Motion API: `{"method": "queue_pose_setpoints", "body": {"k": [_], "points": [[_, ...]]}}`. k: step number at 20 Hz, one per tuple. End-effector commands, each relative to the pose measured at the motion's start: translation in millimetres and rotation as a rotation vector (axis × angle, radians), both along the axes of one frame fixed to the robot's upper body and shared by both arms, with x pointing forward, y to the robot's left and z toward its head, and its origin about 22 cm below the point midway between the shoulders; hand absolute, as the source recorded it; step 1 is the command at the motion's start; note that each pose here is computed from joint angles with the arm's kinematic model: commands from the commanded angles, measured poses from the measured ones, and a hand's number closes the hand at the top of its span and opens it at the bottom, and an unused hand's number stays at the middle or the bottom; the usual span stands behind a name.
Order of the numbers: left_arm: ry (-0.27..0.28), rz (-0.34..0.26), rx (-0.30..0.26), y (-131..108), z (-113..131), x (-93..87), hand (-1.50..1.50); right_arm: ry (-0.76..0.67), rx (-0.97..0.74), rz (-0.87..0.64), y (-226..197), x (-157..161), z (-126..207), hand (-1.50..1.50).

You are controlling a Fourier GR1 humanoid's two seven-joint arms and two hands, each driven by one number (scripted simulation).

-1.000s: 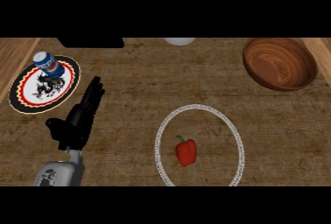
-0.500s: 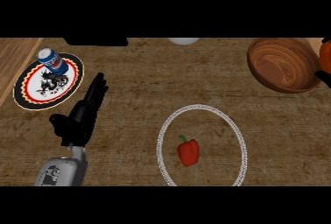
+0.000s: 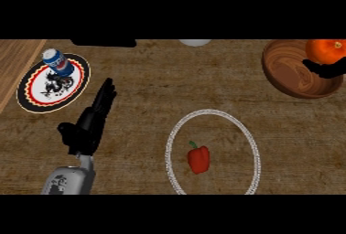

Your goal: Pick the squash from the placemat and place it in the bowl

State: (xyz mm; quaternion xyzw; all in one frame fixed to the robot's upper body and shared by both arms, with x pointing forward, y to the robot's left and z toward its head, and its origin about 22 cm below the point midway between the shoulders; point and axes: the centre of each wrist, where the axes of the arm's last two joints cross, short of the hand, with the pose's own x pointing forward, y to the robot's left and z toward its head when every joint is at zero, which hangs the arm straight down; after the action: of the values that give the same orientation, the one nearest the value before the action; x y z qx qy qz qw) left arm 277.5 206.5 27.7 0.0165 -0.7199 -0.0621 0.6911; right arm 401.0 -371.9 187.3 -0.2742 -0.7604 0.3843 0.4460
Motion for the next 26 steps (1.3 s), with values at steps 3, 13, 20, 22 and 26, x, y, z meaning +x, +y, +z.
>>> {"method": "queue_pose_setpoints", "body": {"k": [3,13,20,22,26], "points": [[0.008,-0.003,-0.014,-14,-4,3.9,0.0,0.012,-0.037,-0.034,-26,13,-34,1.5],[-0.008,-0.05,0.001,-7,5,4.4,0.0,0.321,0.007,0.021,-43,9,-69,-1.5],[-0.025,-0.048,-0.002,-14,17,10.2,0.0,0.243,0.237,0.165,-44,10,-71,-1.5],[-0.022,-0.038,-0.007,-4,14,1.8,0.0,0.191,0.328,0.155,-48,11,-64,-1.5],[-0.009,-0.024,-0.012,-5,4,7.4,0.0,0.127,0.418,0.136,-73,-1,-55,-1.5]]}}
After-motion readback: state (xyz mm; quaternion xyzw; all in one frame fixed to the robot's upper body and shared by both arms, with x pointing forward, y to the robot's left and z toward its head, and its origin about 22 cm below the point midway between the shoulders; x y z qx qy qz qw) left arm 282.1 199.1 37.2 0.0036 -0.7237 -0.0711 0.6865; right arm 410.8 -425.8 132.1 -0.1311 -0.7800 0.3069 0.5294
